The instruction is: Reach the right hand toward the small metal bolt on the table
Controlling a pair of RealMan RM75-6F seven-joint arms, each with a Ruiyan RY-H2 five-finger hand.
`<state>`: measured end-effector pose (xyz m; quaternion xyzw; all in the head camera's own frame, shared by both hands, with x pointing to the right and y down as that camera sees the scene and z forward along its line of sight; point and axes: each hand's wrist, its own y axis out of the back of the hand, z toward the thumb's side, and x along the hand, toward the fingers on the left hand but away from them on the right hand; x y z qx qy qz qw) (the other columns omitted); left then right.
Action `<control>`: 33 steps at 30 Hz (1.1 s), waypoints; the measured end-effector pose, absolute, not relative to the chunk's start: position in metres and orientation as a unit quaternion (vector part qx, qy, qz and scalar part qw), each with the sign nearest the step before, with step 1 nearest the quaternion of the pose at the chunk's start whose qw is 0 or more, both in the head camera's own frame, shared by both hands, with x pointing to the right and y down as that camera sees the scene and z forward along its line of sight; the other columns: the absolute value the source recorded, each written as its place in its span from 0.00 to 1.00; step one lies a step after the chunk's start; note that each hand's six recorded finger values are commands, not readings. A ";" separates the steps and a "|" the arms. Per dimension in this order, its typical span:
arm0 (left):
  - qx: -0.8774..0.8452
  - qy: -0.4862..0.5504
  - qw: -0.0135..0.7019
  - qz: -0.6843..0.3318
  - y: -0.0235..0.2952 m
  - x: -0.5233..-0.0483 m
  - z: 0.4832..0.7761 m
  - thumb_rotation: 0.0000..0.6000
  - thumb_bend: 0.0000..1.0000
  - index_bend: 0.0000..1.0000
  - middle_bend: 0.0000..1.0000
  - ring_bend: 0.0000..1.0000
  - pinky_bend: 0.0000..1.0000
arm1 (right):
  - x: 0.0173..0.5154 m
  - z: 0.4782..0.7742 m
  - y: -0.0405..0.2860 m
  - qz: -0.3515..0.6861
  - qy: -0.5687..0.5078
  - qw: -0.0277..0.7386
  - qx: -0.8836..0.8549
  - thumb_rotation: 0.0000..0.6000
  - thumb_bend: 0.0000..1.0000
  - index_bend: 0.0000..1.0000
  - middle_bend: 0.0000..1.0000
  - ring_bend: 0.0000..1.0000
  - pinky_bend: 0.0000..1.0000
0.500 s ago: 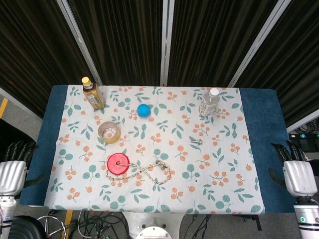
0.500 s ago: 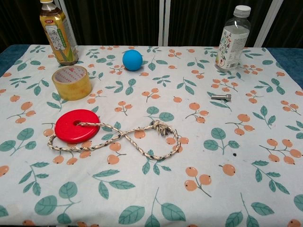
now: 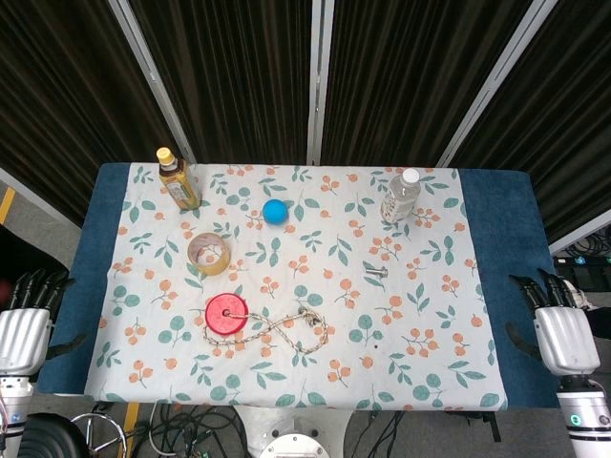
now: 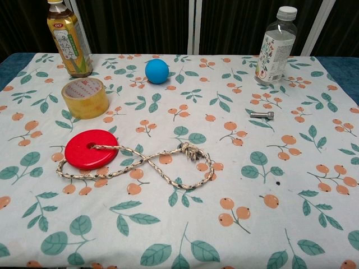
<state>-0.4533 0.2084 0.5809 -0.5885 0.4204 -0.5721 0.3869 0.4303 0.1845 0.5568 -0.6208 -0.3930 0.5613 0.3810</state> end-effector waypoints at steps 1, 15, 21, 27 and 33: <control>-0.588 0.420 0.387 -0.572 0.208 -0.454 0.581 1.00 0.00 0.19 0.12 0.01 0.01 | 0.427 0.559 0.182 0.559 -0.388 0.379 -0.627 1.00 0.24 0.15 0.22 0.05 0.10; -0.591 0.427 0.380 -0.569 0.210 -0.467 0.593 1.00 0.00 0.19 0.12 0.01 0.01 | 0.316 0.648 0.099 0.547 -0.270 0.383 -0.694 1.00 0.24 0.31 0.21 0.00 0.11; -0.591 0.428 0.379 -0.569 0.212 -0.464 0.586 1.00 0.00 0.19 0.12 0.01 0.01 | 0.269 0.698 0.082 0.551 -0.239 0.377 -0.705 1.00 0.24 0.41 0.21 0.00 0.11; -0.592 0.423 0.375 -0.574 0.211 -0.465 0.588 1.00 0.00 0.19 0.12 0.01 0.01 | 0.241 0.726 0.076 0.554 -0.216 0.385 -0.706 1.00 0.24 0.45 0.21 0.00 0.11; -0.592 0.424 0.373 -0.575 0.213 -0.465 0.587 1.00 0.00 0.19 0.12 0.01 0.01 | 0.228 0.742 0.074 0.556 -0.206 0.388 -0.705 1.00 0.26 0.45 0.21 0.00 0.11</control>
